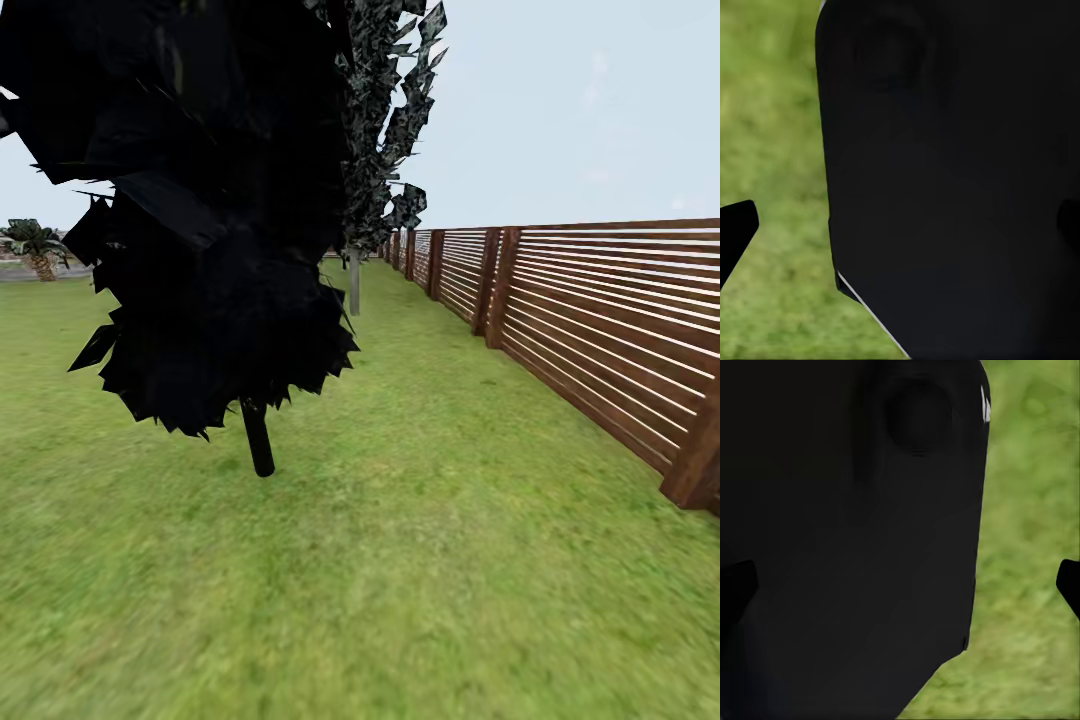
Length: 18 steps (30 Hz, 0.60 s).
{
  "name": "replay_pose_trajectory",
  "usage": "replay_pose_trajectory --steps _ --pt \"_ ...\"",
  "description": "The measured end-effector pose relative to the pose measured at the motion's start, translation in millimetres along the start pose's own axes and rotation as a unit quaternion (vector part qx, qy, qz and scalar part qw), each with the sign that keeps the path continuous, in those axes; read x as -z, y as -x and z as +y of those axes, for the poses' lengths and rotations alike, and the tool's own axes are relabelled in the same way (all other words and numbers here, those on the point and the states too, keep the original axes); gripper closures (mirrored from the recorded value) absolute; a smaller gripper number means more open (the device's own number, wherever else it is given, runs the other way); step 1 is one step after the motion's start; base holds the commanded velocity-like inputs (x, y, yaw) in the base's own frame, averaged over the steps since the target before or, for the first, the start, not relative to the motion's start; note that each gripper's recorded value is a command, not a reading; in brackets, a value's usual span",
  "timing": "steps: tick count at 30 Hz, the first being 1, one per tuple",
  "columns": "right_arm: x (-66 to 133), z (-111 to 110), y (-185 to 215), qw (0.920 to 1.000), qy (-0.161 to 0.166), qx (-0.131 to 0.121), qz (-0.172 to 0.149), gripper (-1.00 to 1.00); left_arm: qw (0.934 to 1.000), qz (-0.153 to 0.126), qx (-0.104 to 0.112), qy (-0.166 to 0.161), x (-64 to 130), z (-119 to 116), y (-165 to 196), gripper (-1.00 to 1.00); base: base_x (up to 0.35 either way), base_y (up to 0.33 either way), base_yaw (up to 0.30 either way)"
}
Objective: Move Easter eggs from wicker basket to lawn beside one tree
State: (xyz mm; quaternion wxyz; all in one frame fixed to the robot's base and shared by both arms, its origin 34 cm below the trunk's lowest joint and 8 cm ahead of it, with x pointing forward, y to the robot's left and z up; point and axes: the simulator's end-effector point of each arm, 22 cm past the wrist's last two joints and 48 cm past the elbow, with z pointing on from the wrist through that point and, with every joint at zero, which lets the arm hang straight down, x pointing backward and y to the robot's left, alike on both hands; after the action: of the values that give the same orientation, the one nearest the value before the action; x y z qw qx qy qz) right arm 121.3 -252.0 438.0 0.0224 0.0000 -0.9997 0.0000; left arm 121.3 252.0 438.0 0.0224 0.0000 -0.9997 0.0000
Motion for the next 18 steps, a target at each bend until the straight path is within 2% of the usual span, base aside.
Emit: replay_pose_trajectory --steps 5,15,18 --pt "0.0 -1 7 1.0000 0.000 0.001 -0.006 -1.00 1.0000 -0.004 0.003 -0.002 0.0 -4 5 -1.00 0.000 0.000 0.000" --pt "2.9 -1 64 0.9981 -0.001 -0.006 -0.061 -1.00 0.9999 -0.013 0.004 -0.003 0.2 -6 13 -1.00 0.000 0.000 0.000" --pt "3.4 0 68 0.9975 -0.001 -0.006 -0.070 -1.00 0.9999 -0.013 0.005 -0.003 0.2 -6 13 -1.00 0.000 0.000 0.018"
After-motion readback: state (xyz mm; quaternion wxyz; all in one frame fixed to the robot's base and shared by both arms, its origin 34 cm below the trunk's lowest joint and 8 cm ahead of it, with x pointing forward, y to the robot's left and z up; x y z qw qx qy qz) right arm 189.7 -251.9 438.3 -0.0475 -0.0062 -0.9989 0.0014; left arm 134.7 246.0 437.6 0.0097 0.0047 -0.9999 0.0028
